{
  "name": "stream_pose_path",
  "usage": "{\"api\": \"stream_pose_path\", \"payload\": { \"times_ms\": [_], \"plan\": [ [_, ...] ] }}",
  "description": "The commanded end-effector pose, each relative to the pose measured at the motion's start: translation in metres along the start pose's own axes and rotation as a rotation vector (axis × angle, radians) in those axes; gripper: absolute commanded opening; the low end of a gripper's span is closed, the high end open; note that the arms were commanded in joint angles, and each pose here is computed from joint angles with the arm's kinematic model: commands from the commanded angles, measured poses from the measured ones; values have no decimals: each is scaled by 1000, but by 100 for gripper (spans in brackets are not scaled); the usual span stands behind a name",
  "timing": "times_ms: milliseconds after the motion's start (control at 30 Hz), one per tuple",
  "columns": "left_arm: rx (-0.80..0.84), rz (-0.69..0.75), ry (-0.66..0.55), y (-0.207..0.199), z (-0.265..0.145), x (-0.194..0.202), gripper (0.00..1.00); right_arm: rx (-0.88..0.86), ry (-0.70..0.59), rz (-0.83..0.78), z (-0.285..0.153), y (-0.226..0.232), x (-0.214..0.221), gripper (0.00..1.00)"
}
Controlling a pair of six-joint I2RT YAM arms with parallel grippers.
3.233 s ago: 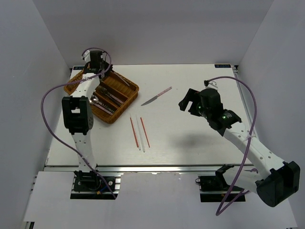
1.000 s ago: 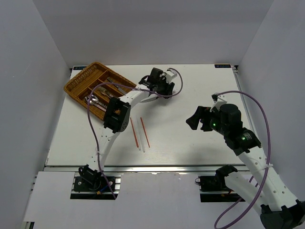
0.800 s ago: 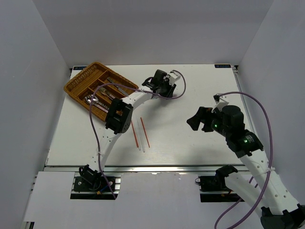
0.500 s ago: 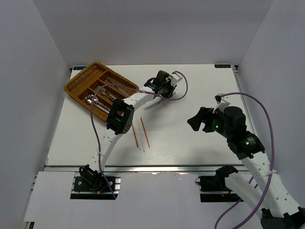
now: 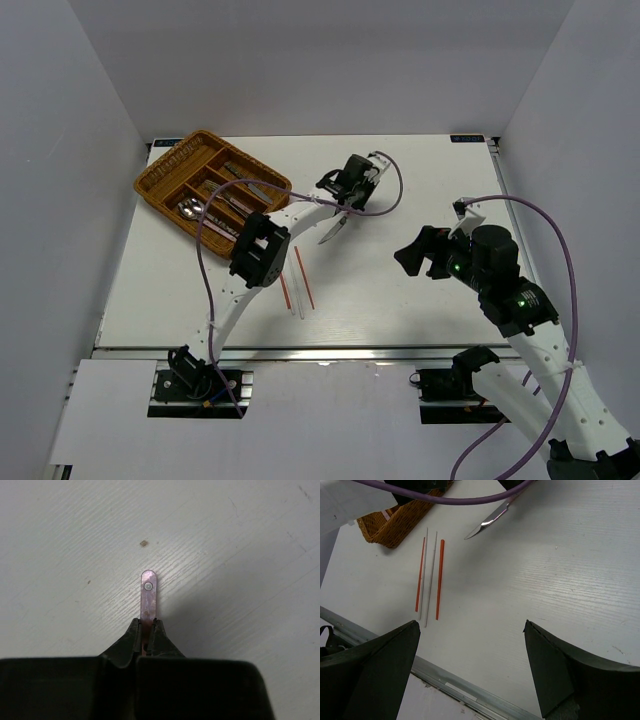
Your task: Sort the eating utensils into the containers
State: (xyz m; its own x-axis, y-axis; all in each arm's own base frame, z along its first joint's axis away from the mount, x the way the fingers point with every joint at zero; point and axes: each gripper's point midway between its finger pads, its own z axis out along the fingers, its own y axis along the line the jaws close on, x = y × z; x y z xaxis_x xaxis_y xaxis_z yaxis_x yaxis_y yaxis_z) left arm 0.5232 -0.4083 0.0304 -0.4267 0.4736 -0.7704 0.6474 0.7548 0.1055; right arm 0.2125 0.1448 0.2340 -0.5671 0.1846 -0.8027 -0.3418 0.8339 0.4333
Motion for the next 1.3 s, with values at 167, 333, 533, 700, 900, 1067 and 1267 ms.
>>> {"api": "stream_pose_path", "payload": {
  "times_ms": [167, 333, 533, 700, 900, 1067, 1267],
  "plan": [
    [-359, -427, -364, 85, -135, -141, 0, -4, -51, -11, -11, 5, -15, 89],
    [-551, -854, -450, 190, -195, -126, 0, -18, -48, -3, -12, 8, -14, 89],
    [-662, -1248, -599, 327, -226, -42, 0, -27, -44, 3, -8, 8, -11, 89],
    [-691, -1412, -667, 391, -226, -3, 0, -18, -25, 7, -2, 4, -6, 89],
    [-634, -1480, -682, 398, -204, 12, 0, -4, -15, 1, 3, 1, -5, 89],
    [-629, -1506, -649, 389, -188, 39, 2, -3, -7, 0, 5, 0, -3, 89],
    [-599, -1539, -602, 377, -177, 54, 46, -12, 15, 2, 10, 1, 0, 89]
  ]
}}
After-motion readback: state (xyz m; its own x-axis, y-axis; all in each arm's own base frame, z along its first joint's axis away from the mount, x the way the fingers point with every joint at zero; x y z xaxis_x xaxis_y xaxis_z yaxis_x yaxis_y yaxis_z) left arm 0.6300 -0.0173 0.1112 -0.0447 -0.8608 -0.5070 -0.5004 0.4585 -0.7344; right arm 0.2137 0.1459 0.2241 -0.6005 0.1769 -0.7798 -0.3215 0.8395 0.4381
